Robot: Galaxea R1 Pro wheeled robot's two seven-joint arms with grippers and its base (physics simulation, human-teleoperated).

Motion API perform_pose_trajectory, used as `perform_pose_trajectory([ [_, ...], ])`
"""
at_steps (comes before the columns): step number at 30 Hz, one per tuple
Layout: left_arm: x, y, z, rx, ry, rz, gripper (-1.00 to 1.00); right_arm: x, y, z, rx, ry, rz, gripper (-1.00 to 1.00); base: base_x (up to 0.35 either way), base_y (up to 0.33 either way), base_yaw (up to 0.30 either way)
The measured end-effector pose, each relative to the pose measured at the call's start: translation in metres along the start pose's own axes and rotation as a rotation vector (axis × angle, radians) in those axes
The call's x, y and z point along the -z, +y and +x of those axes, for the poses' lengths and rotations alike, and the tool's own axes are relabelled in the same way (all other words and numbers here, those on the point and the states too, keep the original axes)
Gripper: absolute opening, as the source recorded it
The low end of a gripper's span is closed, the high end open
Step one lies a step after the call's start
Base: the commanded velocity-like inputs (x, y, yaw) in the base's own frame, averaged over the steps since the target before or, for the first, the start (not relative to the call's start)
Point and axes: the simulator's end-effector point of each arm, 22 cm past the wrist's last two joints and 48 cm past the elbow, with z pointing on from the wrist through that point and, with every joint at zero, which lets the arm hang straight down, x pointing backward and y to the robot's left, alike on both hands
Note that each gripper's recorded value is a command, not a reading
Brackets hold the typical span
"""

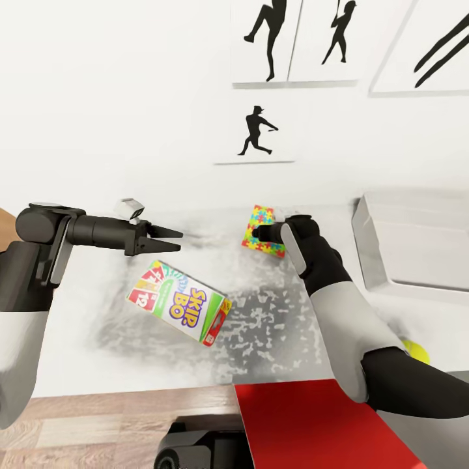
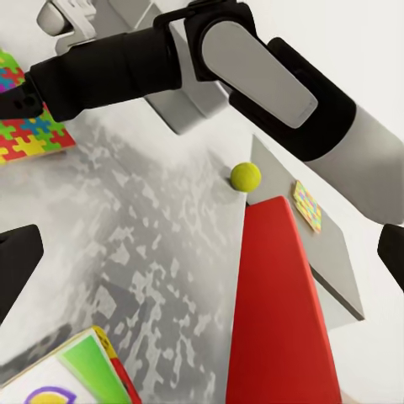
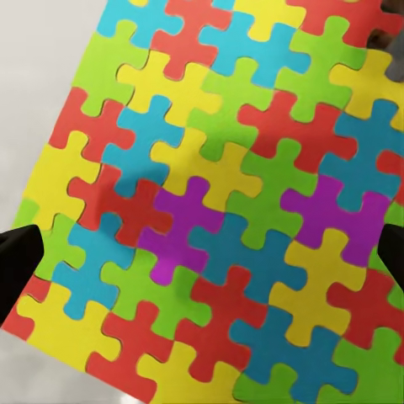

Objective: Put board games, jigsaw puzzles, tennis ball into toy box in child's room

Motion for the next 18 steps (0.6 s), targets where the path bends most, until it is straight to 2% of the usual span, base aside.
perform_pose_trajectory([
  [18, -0.0013, 0.0039, 0.0031, 0.008, 0.001, 0.001, 1.0, -0.0012, -0.0005, -0.002, 0.001, -0.01, 0.001, 1.0, 0.0, 0.0, 0.0],
])
